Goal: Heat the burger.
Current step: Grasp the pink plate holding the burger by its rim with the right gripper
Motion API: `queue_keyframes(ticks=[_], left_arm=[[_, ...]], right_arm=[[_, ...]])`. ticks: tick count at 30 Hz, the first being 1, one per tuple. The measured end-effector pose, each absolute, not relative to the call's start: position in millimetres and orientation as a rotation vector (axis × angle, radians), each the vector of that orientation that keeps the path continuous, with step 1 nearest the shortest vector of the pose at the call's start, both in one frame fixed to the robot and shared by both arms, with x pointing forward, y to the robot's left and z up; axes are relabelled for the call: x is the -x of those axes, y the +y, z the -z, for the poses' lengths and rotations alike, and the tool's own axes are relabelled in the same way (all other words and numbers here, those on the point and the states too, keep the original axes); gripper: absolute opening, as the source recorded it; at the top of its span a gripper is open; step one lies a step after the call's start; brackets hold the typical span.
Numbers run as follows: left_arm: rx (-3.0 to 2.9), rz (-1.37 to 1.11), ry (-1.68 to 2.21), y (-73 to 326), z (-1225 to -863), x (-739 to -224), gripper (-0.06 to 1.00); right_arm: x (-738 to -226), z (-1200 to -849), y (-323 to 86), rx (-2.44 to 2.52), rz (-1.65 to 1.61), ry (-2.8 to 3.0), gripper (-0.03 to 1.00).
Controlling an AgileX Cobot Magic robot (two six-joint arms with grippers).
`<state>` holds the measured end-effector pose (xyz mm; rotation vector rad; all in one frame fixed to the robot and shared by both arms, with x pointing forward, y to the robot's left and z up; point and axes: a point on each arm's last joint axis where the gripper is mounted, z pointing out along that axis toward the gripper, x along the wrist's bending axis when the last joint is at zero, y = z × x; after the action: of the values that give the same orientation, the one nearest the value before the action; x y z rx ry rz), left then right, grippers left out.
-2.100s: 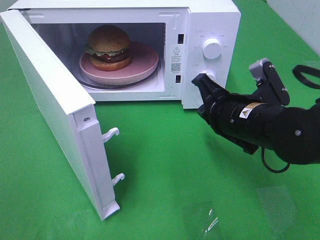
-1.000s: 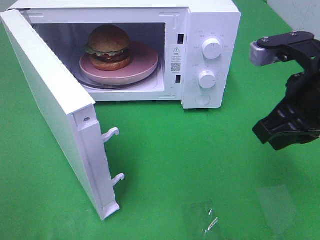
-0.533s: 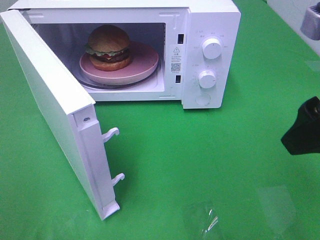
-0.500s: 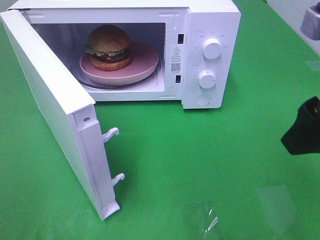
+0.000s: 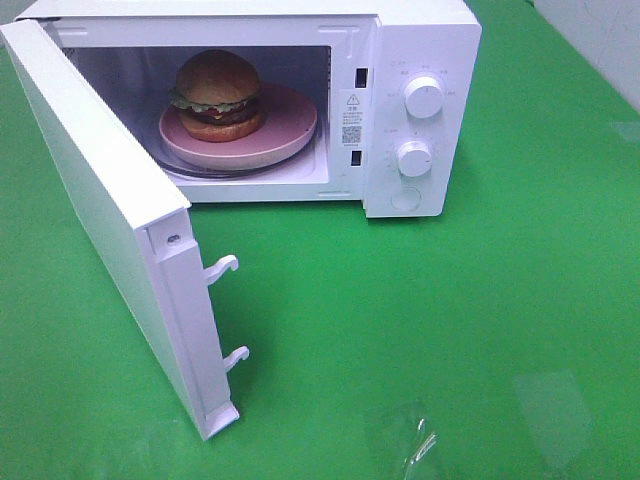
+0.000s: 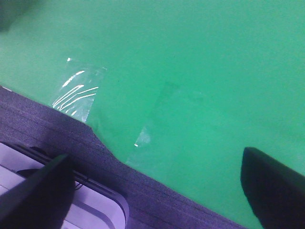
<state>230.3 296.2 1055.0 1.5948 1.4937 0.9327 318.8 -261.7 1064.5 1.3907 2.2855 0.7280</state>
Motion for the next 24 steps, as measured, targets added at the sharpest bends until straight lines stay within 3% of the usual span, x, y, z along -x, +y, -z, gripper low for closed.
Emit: queue_keyframes(ticks=[10, 16, 24], left_arm=[[-1.595, -0.933, 1.494, 296.2, -1055.0, -230.3, 0.99], [-1.595, -0.933, 1.494, 296.2, -1055.0, -230.3, 0.99], [-1.595, -0.933, 1.494, 296.2, -1055.0, -230.3, 0.99]], right_arm=[[-289.1, -1055.1, -283.5, -1.478, -0.819, 2.082, 0.84], [-258.8, -1062.2, -298.0, -1.485, -0.948, 1.771, 0.74], [-239.5, -1057.7, -301.5, -1.437, -1.035, 1.581, 0.75]])
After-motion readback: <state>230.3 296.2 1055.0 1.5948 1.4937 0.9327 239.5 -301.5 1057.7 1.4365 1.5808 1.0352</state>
